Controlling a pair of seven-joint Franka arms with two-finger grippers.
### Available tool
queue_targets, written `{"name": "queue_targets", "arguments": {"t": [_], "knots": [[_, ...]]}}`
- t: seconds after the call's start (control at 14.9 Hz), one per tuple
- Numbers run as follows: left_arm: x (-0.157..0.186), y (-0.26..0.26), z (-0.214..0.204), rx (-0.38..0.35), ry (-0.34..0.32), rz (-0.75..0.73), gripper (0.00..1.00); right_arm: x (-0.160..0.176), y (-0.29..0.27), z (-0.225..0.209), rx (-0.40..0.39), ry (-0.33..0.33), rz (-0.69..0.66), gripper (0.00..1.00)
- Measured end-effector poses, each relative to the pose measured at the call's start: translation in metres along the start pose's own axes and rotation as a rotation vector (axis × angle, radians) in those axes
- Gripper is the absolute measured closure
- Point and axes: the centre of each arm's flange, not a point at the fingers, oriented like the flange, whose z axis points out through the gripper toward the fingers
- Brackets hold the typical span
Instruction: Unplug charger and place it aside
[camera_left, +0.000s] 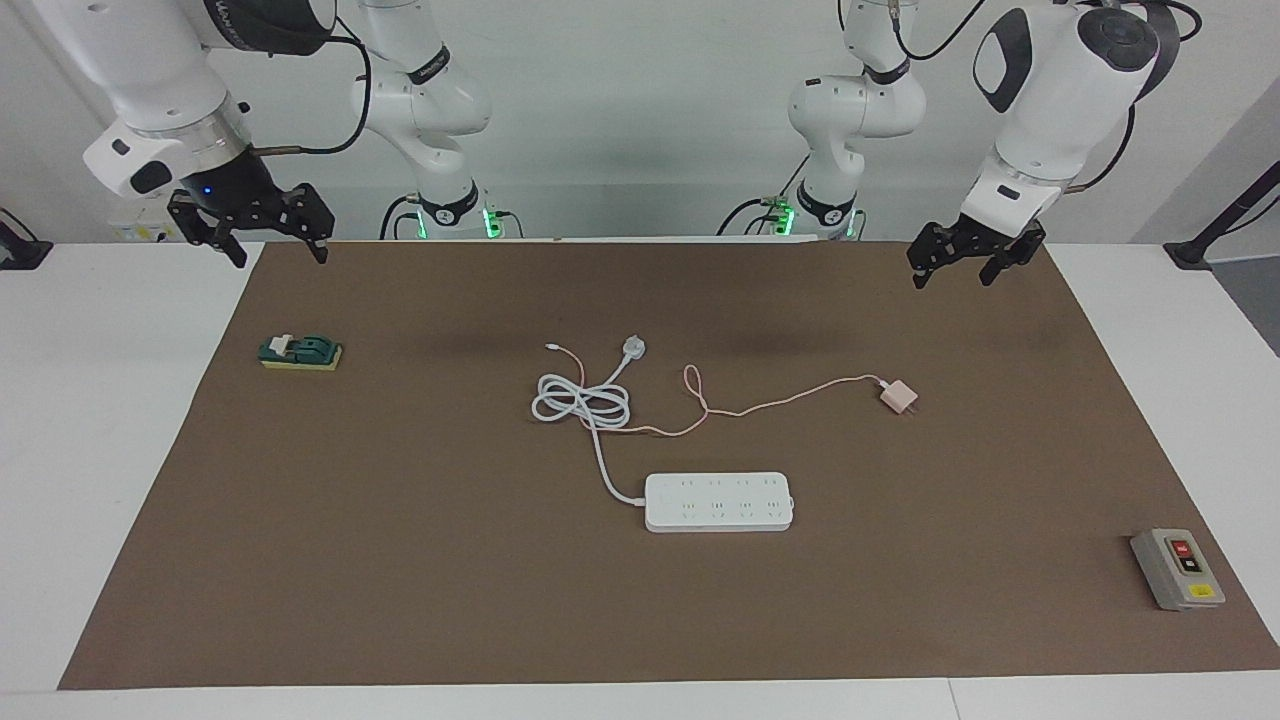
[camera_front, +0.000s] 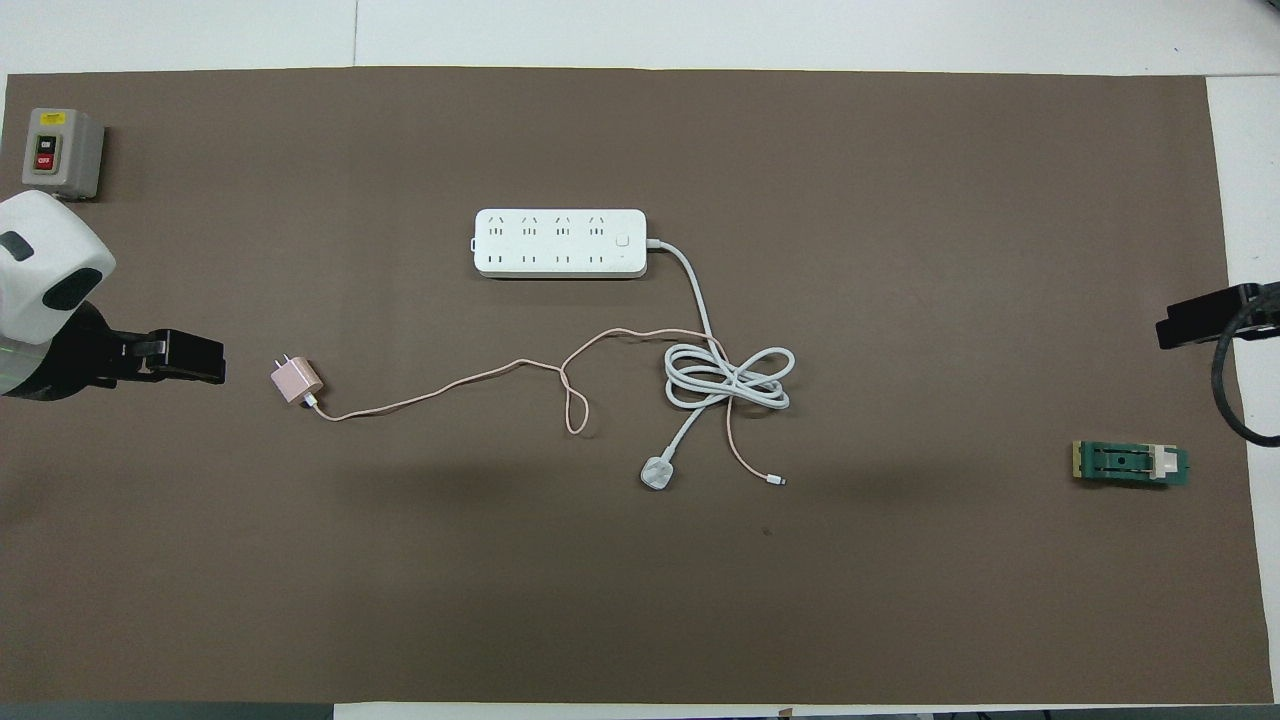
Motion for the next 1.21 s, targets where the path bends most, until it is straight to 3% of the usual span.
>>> {"name": "queue_targets", "arguments": {"t": [1.21], "knots": [[0.0065,0.0006,0.0007,0.000,-0.002,0.078,0.00,0.0000,-0.0004,0.0050,0.001,-0.011,0.006,0.00]]}}
